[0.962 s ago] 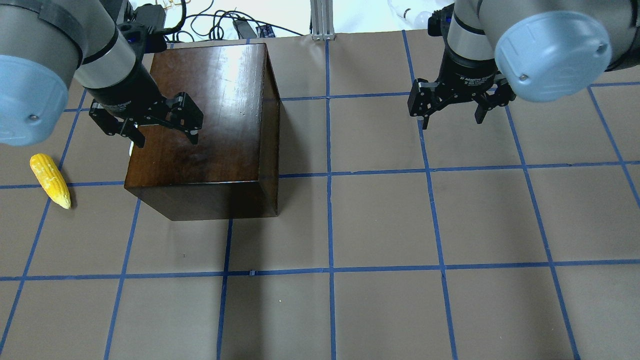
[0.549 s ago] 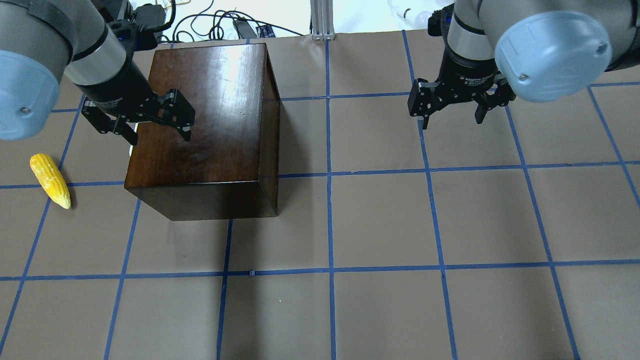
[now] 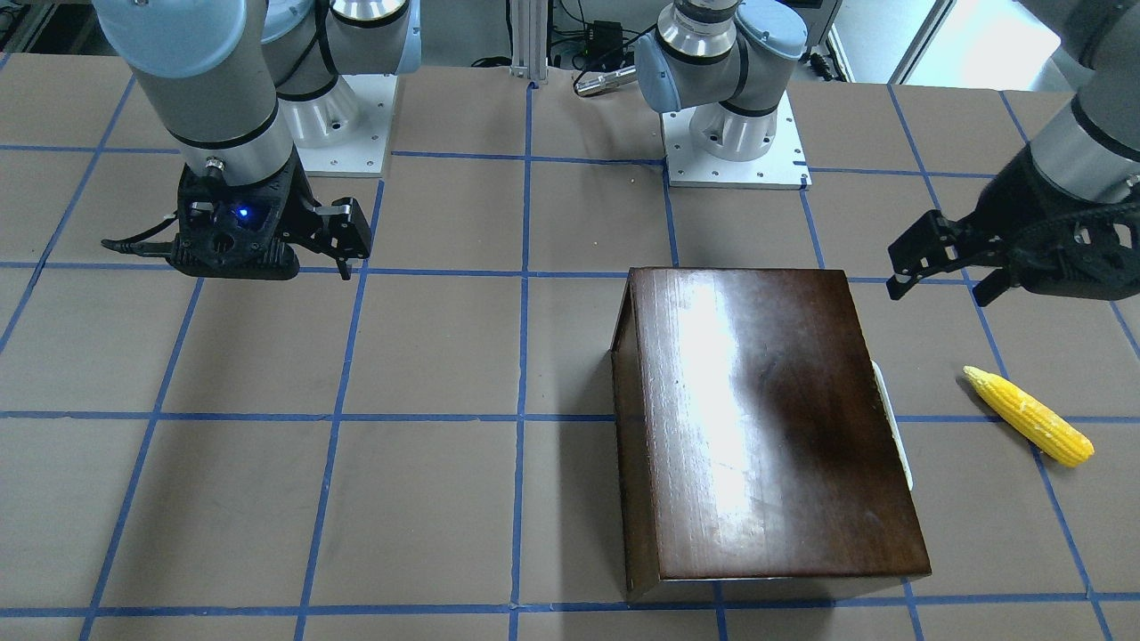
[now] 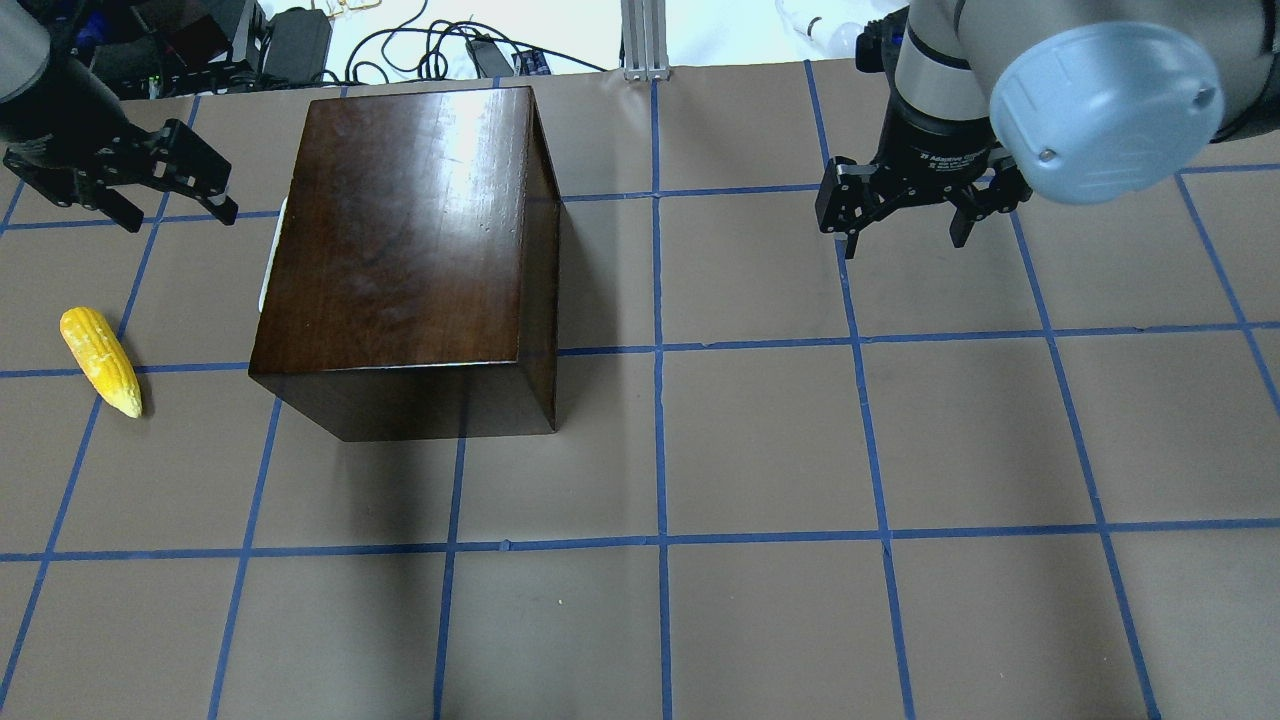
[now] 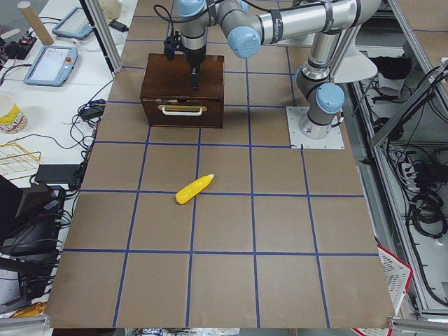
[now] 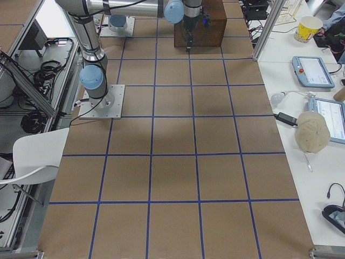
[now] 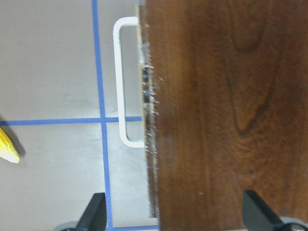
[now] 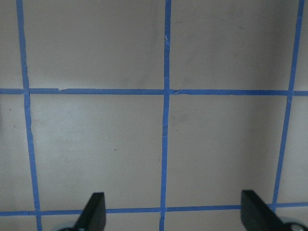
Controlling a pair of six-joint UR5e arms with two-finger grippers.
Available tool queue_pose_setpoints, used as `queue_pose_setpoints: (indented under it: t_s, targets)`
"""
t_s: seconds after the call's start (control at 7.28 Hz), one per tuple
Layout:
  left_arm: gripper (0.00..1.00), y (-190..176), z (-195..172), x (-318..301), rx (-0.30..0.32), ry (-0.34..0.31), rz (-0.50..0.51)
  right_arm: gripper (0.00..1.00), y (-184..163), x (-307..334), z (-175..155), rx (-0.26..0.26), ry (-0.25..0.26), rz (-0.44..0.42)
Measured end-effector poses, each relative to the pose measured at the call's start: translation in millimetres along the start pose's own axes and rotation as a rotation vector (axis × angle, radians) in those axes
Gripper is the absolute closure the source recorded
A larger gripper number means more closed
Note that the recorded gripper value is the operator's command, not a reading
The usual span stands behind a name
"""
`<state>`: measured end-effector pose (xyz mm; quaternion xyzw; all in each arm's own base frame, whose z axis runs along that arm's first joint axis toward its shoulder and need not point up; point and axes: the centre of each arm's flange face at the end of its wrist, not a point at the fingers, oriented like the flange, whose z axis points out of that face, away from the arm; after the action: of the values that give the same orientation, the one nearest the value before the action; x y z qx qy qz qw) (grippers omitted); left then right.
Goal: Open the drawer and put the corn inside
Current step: 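Move the left gripper around the cabinet side to the white drawer handle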
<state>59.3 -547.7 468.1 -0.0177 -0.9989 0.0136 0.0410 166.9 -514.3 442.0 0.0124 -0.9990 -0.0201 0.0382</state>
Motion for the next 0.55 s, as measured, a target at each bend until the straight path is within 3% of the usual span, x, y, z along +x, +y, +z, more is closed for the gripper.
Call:
queue_pose_setpoints:
  t_s: [0.55]
  targets:
    - [0.00,-25.5,24.9,-76.1,0.024,0.106,0.043,0.00,0.0,0.0,0.0,0.000,0.000,0.000]
